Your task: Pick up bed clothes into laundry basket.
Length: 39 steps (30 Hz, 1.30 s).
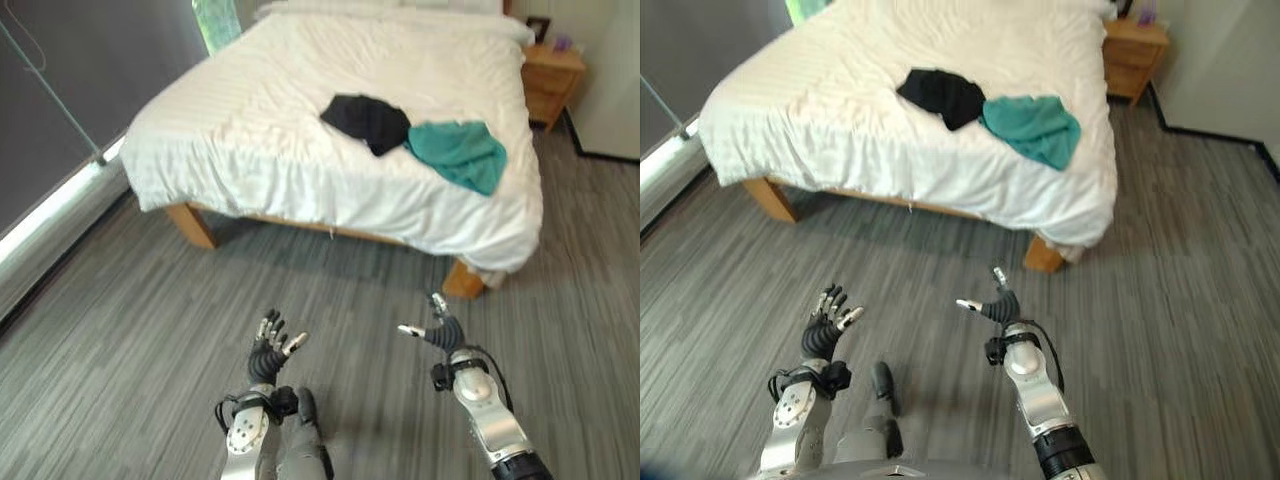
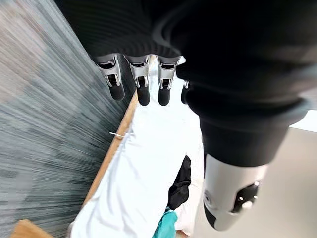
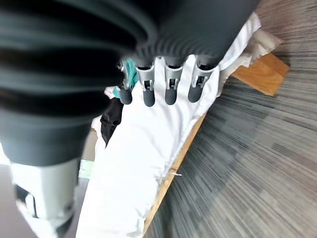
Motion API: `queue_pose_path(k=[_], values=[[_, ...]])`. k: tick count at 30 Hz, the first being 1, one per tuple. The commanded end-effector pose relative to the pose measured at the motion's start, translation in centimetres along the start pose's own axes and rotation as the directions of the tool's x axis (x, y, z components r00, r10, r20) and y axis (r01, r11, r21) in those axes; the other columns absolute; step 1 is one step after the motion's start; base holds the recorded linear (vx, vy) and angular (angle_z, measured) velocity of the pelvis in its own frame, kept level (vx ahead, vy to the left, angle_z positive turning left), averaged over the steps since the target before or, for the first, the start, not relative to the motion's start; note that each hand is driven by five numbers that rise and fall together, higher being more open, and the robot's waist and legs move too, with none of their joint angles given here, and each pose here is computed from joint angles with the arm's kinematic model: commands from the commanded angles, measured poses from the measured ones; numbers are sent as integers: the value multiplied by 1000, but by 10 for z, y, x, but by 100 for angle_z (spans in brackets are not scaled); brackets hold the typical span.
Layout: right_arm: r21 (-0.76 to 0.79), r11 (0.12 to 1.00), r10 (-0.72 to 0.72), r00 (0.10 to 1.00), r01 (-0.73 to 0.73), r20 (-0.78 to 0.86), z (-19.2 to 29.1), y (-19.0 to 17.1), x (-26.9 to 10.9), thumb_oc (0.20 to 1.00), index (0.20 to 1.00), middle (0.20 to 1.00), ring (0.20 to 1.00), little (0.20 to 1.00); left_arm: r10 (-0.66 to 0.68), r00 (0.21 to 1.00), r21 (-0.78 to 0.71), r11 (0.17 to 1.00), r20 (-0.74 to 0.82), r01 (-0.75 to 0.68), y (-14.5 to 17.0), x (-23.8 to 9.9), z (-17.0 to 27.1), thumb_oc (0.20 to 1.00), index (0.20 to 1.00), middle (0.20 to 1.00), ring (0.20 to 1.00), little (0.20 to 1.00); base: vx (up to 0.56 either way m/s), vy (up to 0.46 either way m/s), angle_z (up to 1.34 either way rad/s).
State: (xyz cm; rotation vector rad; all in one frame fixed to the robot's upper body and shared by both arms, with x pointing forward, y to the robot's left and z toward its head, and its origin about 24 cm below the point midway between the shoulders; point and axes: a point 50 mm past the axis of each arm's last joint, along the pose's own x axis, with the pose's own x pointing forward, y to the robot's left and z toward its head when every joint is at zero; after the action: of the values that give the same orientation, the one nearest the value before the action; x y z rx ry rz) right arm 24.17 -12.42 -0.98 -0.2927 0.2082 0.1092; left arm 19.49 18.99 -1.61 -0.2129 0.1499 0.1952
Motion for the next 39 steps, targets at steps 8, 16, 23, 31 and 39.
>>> queue_pose_path(k=[8, 16, 23, 31, 39], values=[[-22, 993, -116, 986, 120, 116, 26, -41, 1, 1000, 1000, 1000, 1000, 1000, -276, 952, 55, 961, 130, 271, -42, 32, 40, 1000, 1000, 1000, 1000, 1000, 376, 92, 3], [-168, 945, -270, 958, 282, 94, 16, -78, -11, 1000, 1000, 1000, 1000, 1000, -279, 957, -1, 960, 77, 280, -52, 26, 21, 1000, 1000, 1000, 1000, 1000, 429, 0, -13], [-444, 638, -524, 777, 629, 349, 44, -132, -16, 1000, 1000, 1000, 1000, 1000, -181, 980, -81, 979, 79, 187, -57, 17, 8, 1000, 1000, 1000, 1000, 1000, 455, -130, -52], [-784, 313, -264, 842, 536, 470, 67, -86, 72, 1000, 1000, 1000, 1000, 1000, -143, 989, -147, 978, 48, 149, -66, 1, -7, 1000, 1000, 1000, 1000, 1000, 272, 138, -101], [-907, 325, -320, 934, 266, 159, 13, -55, 89, 1000, 1000, 1000, 1000, 1000, -252, 966, -136, 956, 65, 258, -72, -12, 1, 1000, 1000, 1000, 1000, 1000, 244, 136, -45]])
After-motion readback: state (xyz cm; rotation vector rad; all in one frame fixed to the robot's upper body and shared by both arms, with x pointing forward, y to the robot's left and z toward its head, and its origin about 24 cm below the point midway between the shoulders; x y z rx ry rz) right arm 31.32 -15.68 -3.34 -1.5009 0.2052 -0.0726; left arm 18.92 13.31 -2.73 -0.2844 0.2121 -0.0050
